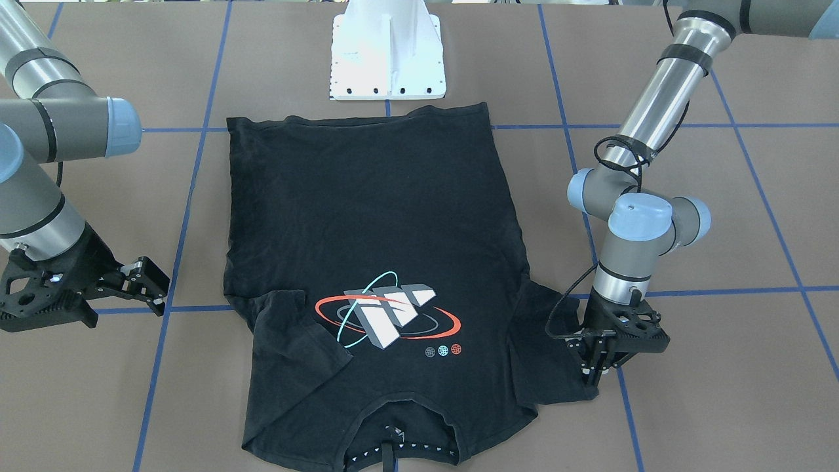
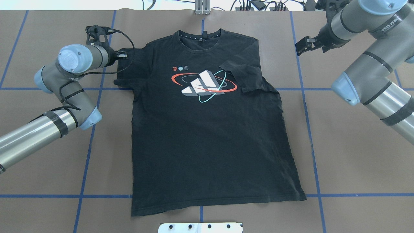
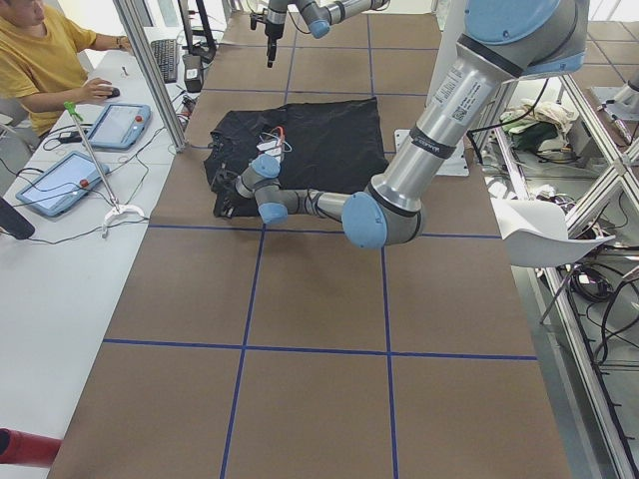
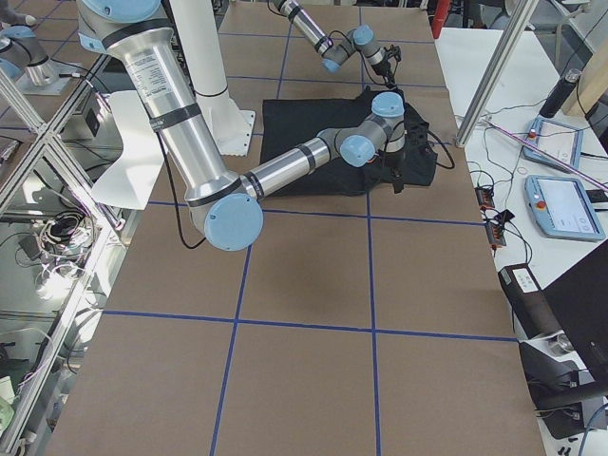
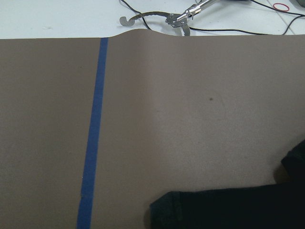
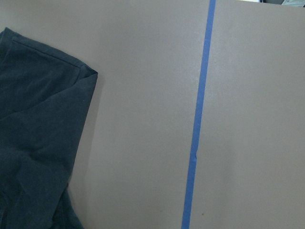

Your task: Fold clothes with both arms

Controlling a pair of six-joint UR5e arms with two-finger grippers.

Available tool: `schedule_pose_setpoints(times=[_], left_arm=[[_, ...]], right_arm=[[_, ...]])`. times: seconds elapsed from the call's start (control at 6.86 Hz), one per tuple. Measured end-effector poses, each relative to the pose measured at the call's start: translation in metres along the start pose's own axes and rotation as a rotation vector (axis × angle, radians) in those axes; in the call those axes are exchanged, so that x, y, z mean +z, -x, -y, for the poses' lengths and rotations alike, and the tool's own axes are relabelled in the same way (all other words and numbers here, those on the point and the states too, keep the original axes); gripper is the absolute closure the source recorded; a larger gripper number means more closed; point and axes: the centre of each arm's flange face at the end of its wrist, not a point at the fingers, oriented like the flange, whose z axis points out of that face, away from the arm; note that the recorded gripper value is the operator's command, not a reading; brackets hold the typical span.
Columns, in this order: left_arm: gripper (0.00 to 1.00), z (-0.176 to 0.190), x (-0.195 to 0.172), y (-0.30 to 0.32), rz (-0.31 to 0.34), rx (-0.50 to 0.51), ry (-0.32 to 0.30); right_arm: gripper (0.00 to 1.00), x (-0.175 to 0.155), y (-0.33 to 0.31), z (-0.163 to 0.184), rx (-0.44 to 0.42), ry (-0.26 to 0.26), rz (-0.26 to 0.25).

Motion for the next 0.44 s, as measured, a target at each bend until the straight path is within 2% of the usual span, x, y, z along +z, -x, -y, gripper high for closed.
schedule_pose_setpoints(times=[0.44], left_arm=[[1.0,0.0069,-0.009,-0.0057,-0.023,-0.003,-0.018]], right_arm=[[0.0,-0.0009,0.0009,0.0006,0.001,-0.002,0.001]])
